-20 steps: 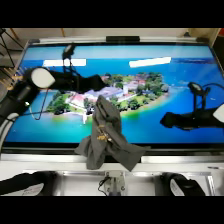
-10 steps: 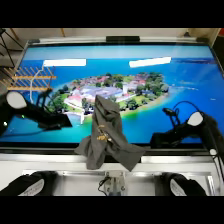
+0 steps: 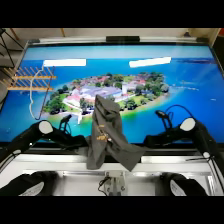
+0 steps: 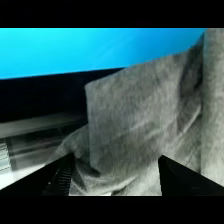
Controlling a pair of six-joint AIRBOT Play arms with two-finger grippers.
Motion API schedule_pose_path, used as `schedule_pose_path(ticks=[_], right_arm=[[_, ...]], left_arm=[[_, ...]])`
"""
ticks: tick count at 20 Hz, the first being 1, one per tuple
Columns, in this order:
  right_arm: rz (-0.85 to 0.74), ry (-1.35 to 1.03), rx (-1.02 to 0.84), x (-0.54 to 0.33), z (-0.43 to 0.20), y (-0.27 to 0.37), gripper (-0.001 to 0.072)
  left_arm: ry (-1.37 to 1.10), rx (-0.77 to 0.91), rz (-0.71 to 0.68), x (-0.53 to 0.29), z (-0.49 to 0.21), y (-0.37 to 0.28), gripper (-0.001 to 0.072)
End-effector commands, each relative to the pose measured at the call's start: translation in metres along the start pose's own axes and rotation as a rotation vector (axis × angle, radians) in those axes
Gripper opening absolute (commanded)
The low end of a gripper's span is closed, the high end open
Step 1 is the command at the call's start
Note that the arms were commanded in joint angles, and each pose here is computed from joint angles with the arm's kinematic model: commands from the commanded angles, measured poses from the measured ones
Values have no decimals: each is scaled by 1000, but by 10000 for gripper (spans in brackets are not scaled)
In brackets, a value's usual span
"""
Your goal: Fold the shirts.
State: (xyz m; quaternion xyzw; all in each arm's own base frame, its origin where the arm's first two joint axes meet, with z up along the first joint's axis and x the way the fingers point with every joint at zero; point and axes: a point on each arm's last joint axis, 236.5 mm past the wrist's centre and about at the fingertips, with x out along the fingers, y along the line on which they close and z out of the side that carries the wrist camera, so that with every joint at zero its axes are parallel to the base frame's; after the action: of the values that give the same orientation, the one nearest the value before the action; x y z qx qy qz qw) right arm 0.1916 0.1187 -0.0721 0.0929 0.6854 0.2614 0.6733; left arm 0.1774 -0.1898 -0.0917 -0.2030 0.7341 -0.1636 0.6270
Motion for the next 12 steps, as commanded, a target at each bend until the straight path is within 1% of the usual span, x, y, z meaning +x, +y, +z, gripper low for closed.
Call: schedule_pose_path(ticks=[1, 2, 3, 4, 5, 6, 8, 12], right_arm=[[-40, -33, -120, 17, 11, 15, 671], [-41, -24, -158, 21, 9, 22, 671], [-47, -12, -188, 24, 7, 26, 671], [-49, -2, -213, 26, 5, 30, 671], [-42, 0, -231, 29, 4, 36, 671], [-23, -2, -238, 31, 4, 44, 671], [8, -18, -252, 35, 6, 59, 671], [18, -7, -281, 39, 2, 68, 671]], left_arm=[[-18, -18, -22, 15, 4, -7, 396], [-19, -16, -23, 14, 5, -7, 210], [-19, -15, -23, 14, 5, -7, 158], [-19, 0, -22, 14, 5, -7, 141], [-18, 16, -22, 14, 4, -7, 74], [-18, 24, -23, 14, 4, -7, 34], [-16, 28, -22, 14, 4, -7, 33], [-3, 28, -23, 14, 1, -7, 33]])
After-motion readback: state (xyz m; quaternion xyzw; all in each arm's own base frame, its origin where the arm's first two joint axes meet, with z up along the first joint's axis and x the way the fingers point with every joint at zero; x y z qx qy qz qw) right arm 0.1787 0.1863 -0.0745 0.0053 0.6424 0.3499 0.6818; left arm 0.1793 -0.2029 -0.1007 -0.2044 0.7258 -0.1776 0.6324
